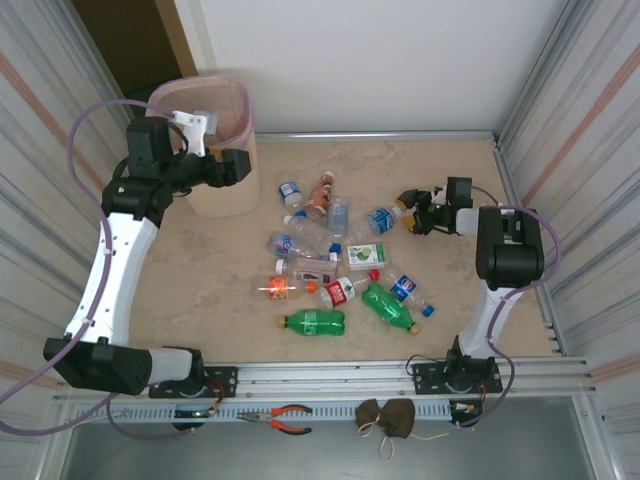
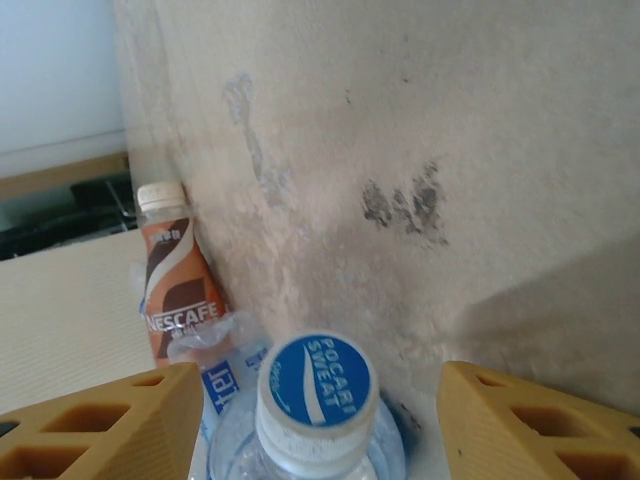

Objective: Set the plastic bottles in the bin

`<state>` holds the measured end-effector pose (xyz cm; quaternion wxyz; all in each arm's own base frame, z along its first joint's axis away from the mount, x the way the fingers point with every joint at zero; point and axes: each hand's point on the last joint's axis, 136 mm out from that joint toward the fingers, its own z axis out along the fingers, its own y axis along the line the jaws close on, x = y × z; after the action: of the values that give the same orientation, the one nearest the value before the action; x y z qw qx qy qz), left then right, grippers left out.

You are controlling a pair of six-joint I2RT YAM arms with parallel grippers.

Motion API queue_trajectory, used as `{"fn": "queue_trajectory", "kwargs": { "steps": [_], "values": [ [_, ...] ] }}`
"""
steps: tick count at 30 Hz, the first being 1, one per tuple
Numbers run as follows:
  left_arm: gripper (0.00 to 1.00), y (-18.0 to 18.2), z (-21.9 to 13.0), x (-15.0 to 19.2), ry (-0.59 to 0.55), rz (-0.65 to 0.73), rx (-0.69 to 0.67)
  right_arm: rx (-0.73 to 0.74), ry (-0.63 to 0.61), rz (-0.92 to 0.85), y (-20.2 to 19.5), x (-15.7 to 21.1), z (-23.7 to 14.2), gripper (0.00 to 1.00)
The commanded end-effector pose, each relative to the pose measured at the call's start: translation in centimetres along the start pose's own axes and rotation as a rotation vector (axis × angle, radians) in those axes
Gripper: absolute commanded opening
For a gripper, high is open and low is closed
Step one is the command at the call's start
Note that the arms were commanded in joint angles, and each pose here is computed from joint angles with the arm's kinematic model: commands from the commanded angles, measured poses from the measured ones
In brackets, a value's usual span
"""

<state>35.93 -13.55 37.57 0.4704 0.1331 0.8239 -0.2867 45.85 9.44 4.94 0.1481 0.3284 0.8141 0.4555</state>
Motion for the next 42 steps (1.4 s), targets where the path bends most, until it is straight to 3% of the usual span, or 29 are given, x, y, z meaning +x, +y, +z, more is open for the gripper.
{"fn": "queue_trajectory", "kwargs": {
  "steps": [1,12,23,35,42],
  "values": [
    [0.77,-0.9,-0.9,-0.8,-0.039,0.015,0.004,-0.055,0.022,-0.019,2.0,-0.1,0.9,0.59],
    [0.77,-1.1,-1.1,-0.5,-0.038,0.018,0.000,-0.040,0.020,0.011,1.0,0.0,1.3,0.48],
    [0.77,-1.2,-1.4,-0.4,-0.038,0.018,-0.003,-0.041,0.026,0.043,0.0,-0.2,2.3,0.48],
    [0.77,-1.3,-1.7,-0.5,-0.046,0.019,-0.004,-0.047,0.021,0.049,0.0,-0.1,2.4,0.32],
    [0.77,-1.7,-2.0,-0.7,-0.068,0.031,0.008,-0.073,-0.039,0.011,1.8,-0.8,0.3,0.26]
  ]
}}
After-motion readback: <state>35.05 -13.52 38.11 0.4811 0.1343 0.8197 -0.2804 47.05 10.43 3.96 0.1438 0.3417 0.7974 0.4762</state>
